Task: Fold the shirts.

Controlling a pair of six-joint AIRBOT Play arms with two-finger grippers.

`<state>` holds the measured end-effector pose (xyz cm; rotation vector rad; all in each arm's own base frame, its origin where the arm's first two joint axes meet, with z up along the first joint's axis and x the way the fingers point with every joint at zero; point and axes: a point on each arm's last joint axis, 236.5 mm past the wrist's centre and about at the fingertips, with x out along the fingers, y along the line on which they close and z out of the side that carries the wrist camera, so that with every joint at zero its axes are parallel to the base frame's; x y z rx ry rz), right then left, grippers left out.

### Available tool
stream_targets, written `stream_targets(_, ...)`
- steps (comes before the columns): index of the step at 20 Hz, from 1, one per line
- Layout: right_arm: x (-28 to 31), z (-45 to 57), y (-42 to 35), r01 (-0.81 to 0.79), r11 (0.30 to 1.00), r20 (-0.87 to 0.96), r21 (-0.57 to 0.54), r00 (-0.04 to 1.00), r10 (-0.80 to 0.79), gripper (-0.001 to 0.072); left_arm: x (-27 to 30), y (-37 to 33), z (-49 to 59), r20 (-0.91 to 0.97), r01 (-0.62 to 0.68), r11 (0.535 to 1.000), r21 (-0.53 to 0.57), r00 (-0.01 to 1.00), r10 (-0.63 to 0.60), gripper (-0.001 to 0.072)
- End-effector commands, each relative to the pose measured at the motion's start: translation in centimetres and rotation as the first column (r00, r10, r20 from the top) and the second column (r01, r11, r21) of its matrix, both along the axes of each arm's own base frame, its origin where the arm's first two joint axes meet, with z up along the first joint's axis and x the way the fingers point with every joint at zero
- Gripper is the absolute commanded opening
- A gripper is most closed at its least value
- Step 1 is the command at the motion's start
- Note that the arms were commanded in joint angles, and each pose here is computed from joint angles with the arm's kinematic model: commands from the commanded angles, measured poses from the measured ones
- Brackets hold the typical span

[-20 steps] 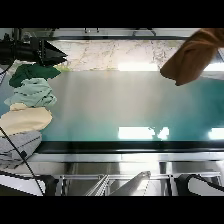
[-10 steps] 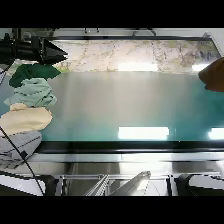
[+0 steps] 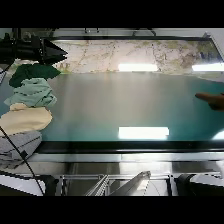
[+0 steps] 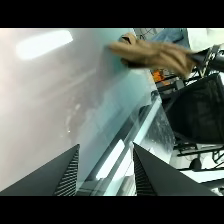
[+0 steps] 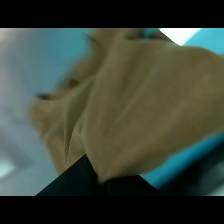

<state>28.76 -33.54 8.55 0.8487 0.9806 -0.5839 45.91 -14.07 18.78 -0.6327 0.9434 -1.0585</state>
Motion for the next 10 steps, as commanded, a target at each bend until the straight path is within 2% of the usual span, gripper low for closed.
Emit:
stream_targets(1,-13.8,-5.5,-0.5,0.179,0.983,-0.462,0.024,0.874,-0.148,0.0019,-0.1,0.0,-0.1,-0.004,0.006,1.0,0.001,1.0,-0.006,0.0345)
stream_targets(4,-18.0,-9.3,0.6,0.271,0.961,-0.527,0.047,0.824,-0.207,0.0019,-0.6,-0.5,-0.3,-0.009,0.028,1.0,0.008,1.0,-0.028,0.0345)
stream_targets(8,-20.0,-13.9,2.0,0.303,0.95,-0.541,0.075,0.812,-0.217,0.0036,-1.2,-1.2,-0.4,-0.018,0.061,0.998,0.008,0.998,-0.06,0.0346)
stream_targets(9,-20.1,-14.3,2.4,0.304,0.949,-0.549,0.087,0.809,-0.209,0.0231,-1.3,-1.6,-0.4,-0.018,0.068,0.998,0.008,0.998,-0.068,0.0346)
stream_targets(10,-20.2,-14.4,2.5,0.313,0.945,-0.554,0.092,0.805,-0.213,0.0543,-1.3,-1.7,-0.4,-0.018,0.07,0.998,0.009,0.997,-0.07,0.0346)
